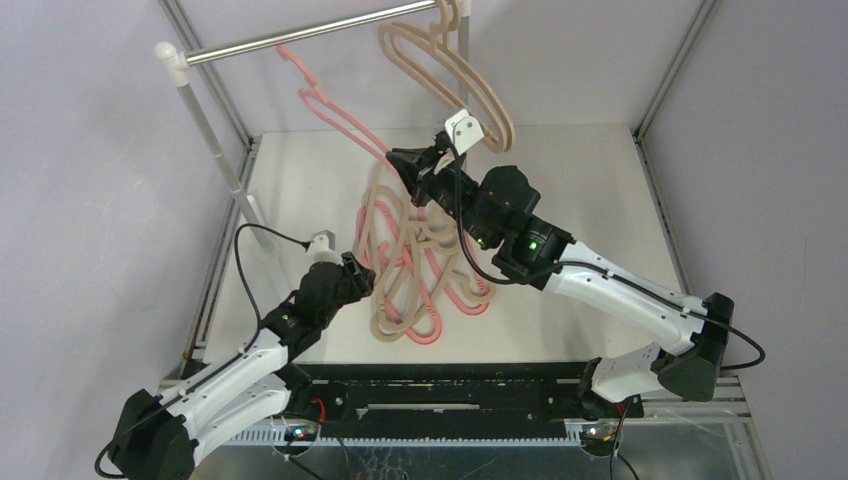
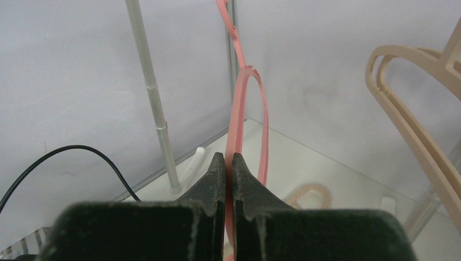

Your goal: Organize the hangers

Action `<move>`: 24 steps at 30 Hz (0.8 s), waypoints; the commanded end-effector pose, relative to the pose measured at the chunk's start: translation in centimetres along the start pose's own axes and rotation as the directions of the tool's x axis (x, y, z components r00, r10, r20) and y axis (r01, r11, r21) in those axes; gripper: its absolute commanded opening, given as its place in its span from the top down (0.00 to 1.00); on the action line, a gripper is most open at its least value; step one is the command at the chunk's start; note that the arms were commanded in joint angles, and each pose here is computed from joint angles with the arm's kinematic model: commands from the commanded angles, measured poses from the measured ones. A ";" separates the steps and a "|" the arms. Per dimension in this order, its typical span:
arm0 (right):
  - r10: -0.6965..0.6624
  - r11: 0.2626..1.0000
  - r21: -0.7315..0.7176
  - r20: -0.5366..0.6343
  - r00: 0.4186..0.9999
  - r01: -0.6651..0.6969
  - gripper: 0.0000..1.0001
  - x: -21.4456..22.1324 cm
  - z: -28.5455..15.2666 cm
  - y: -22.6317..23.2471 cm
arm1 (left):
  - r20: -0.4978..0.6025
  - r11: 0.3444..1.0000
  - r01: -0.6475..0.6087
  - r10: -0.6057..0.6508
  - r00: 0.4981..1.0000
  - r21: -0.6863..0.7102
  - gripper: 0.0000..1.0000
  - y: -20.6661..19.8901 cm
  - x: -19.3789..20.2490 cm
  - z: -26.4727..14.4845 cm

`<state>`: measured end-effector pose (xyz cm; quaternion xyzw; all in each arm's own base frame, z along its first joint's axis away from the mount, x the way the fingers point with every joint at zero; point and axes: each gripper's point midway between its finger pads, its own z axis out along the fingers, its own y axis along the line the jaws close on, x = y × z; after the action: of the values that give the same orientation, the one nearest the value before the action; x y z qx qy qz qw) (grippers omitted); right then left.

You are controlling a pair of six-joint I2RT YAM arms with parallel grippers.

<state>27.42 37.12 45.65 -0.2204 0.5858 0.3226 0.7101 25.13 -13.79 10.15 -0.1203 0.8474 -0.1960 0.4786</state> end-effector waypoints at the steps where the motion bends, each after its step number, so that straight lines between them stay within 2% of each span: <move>1: 0.050 0.999 -0.026 0.179 0.983 -0.046 1.00 -6.0 0.0 0.7 | 0.023 1.000 -0.008 0.007 1.000 0.029 0.47 -0.4 -0.2 0.0; 19: 0.014 1.000 0.017 0.209 0.978 -0.018 1.00 -8.2 -5.1 -0.1 | -0.007 1.000 -0.011 0.011 1.000 0.020 0.48 -0.5 0.5 0.9; 24: 0.011 1.000 0.019 0.235 0.972 -0.016 1.00 -8.8 -4.7 -0.2 | -0.006 1.000 -0.010 0.010 1.000 0.025 0.48 -0.7 0.3 0.9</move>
<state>23.46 32.31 51.11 -0.1844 0.5303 0.3402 0.7544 25.19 -14.04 8.53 -0.1154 0.8585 -0.1875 0.4632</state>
